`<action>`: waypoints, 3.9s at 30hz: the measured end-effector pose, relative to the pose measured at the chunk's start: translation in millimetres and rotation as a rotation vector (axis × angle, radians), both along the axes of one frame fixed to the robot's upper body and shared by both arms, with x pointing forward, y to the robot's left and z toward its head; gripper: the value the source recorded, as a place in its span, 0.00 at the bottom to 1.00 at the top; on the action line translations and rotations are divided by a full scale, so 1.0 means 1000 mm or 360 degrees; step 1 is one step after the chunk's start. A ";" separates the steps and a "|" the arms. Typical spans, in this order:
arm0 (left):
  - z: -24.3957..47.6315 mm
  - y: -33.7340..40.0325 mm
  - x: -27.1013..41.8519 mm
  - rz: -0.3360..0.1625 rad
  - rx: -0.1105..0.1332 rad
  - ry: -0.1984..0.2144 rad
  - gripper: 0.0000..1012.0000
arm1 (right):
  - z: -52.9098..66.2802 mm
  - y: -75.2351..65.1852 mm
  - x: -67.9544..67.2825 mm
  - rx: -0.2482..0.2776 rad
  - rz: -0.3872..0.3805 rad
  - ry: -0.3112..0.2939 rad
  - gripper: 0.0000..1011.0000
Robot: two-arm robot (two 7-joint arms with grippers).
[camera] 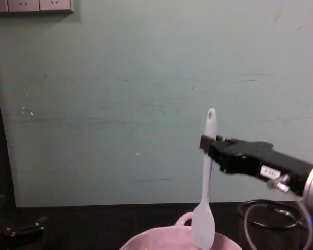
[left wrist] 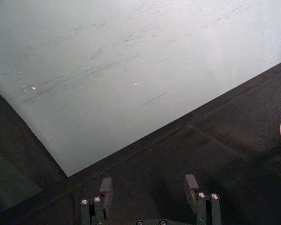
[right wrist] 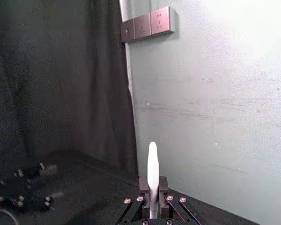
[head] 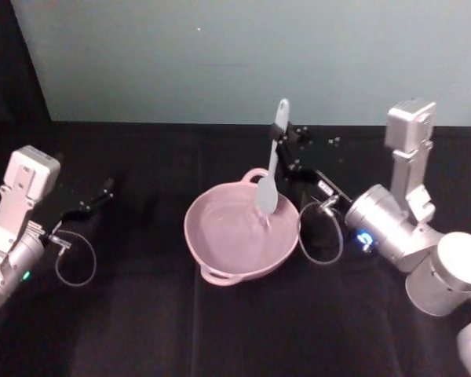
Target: Use the one hand to pick up the spoon and stir the clear water in the bowl.
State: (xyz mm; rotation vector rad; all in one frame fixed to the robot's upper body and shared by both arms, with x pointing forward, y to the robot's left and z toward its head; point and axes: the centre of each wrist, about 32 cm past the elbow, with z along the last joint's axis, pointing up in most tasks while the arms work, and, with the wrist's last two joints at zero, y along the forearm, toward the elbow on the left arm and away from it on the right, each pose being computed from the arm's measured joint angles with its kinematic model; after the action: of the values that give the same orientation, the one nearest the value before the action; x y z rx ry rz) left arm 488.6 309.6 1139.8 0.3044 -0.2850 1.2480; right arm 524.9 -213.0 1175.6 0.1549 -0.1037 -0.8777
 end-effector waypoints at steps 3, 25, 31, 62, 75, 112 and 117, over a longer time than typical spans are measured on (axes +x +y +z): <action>0.0000 0.0000 0.0000 0.0000 0.0000 0.0000 1.00 | 0.013 -0.006 -0.003 0.0069 0.0025 0.0072 0.11; 0.0000 0.0000 0.0000 0.0000 0.0000 0.0000 1.00 | 0.075 -0.078 -0.011 0.0300 -0.0101 0.0239 0.11; 0.0000 0.0000 0.0000 0.0000 0.0000 0.0000 1.00 | 0.066 -0.089 0.002 0.0343 -0.0156 0.0284 0.11; 0.0000 0.0000 0.0000 0.0000 0.0000 0.0000 1.00 | 0.017 -0.088 0.018 0.0342 -0.0145 0.0544 0.11; 0.0000 0.0000 0.0000 0.0000 0.0000 0.0000 1.00 | 0.007 -0.086 0.019 0.0345 -0.0154 0.0601 0.11; 0.0000 0.0000 0.0000 0.0000 0.0000 0.0000 1.00 | 0.005 -0.087 0.019 0.0363 -0.0155 0.0620 0.79; 0.0000 0.0000 0.0000 0.0000 0.0000 0.0000 1.00 | 0.005 -0.090 0.019 0.0304 -0.0167 0.0587 0.93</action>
State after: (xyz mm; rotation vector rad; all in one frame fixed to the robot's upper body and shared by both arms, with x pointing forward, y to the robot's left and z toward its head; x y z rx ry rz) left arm 488.6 309.7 1139.8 0.3044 -0.2850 1.2479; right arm 543.4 -302.5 1180.8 0.1648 0.3194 -1.0071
